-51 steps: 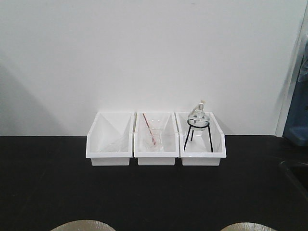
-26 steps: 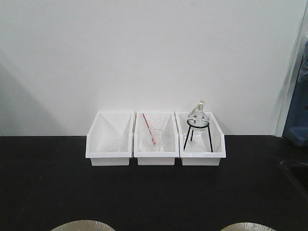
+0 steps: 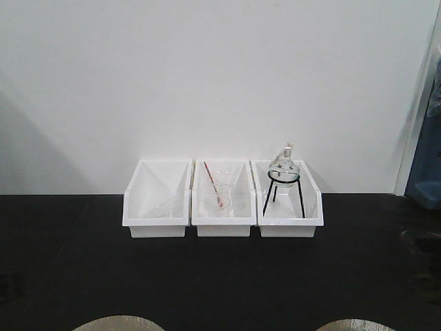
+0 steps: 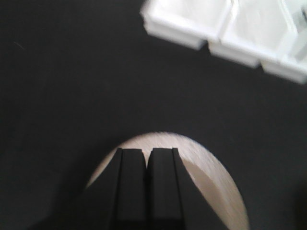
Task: Arrange circular plates on left workspace
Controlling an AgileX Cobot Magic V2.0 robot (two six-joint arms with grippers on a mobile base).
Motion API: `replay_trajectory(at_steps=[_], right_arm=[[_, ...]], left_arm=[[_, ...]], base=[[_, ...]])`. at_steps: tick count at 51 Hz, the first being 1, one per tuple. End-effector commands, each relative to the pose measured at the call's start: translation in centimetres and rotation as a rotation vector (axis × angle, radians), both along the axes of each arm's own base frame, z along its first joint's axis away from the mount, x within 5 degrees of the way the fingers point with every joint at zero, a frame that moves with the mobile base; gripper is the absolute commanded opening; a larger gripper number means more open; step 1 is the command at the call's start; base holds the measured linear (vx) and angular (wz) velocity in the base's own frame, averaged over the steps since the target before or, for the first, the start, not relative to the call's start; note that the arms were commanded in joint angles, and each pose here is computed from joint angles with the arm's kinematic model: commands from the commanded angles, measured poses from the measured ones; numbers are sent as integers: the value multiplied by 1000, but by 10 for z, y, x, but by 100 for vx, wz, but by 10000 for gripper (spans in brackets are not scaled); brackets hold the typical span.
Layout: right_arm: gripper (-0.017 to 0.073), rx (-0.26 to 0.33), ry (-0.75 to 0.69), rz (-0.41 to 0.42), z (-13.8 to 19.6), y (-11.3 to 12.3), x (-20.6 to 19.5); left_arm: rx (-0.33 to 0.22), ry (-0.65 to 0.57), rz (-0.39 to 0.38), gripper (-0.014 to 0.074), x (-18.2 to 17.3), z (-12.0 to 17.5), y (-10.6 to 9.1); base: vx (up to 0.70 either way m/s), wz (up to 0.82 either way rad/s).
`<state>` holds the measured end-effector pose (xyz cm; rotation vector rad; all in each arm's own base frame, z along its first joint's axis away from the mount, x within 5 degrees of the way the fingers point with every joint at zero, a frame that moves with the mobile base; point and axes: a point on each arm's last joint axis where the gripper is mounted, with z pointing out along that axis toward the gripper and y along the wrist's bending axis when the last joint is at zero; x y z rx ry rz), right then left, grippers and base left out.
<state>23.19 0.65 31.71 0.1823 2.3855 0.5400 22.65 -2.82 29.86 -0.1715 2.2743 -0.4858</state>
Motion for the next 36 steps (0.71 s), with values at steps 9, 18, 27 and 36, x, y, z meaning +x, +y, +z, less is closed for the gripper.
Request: replay_trajectory(at_steps=[9, 18, 27, 36], right_arm=[[-4, 305, 82, 234, -11, 5, 31], [-4, 448, 45, 65, -10, -46, 30], [-4, 459, -3, -60, -9, -76, 27], [-4, 459, -3, -59, -9, -75, 27]], left_arm=[[-397, 68, -247, 0, 51, 15, 0], [-369, 133, -134, 0, 43, 2, 52], [-335, 163, -23, 0, 36, -7, 78], [-349, 185, -63, 0, 33, -7, 75]], base=[[0, 0], [0, 0], [0, 0], [0, 0]])
